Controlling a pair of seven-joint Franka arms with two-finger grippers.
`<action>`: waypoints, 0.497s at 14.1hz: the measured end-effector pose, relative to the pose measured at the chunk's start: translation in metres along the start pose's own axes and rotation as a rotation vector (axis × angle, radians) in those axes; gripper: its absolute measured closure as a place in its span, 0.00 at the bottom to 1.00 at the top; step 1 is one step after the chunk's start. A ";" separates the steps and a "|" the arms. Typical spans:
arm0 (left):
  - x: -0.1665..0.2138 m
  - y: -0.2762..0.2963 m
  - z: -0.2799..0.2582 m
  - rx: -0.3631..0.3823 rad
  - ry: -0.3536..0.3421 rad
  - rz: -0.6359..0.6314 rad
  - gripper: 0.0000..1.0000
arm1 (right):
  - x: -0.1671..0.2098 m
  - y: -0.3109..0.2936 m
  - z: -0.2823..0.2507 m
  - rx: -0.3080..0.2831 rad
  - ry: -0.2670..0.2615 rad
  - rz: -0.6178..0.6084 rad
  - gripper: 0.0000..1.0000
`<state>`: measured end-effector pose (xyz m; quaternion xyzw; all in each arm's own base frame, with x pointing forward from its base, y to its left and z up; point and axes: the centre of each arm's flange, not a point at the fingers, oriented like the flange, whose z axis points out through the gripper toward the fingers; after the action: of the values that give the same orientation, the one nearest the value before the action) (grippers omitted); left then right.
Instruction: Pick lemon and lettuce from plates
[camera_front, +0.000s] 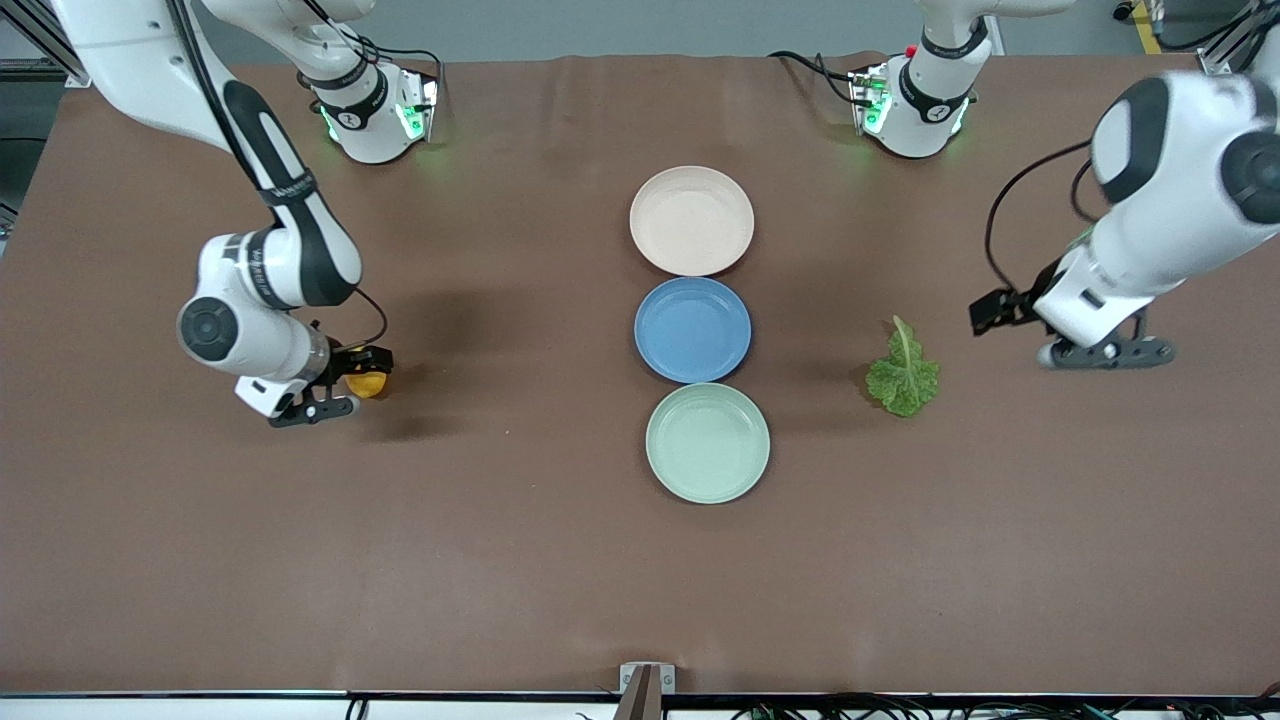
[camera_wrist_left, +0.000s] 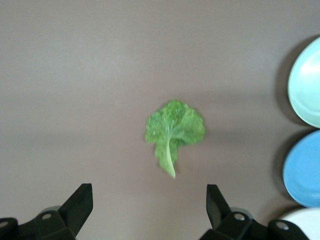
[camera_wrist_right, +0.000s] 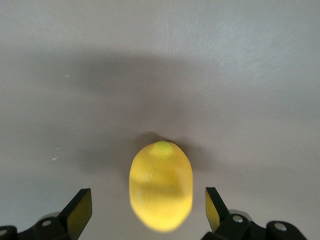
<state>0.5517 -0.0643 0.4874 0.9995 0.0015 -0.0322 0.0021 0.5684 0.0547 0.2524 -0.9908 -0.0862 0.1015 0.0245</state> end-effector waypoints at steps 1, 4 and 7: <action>-0.007 0.000 -0.019 0.000 0.007 0.001 0.00 | 0.004 0.005 -0.027 0.002 -0.014 0.008 0.00; -0.031 -0.003 -0.061 -0.002 0.036 0.003 0.00 | 0.005 0.041 -0.105 -0.022 -0.033 0.045 0.00; -0.046 -0.020 -0.082 -0.003 0.043 0.029 0.00 | -0.003 0.067 -0.168 -0.050 -0.047 0.078 0.00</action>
<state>0.5111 -0.0443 0.5722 0.9999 -0.0126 -0.0107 0.0039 0.6111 -0.0171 0.4124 -0.9910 -0.0506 0.1234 -0.0060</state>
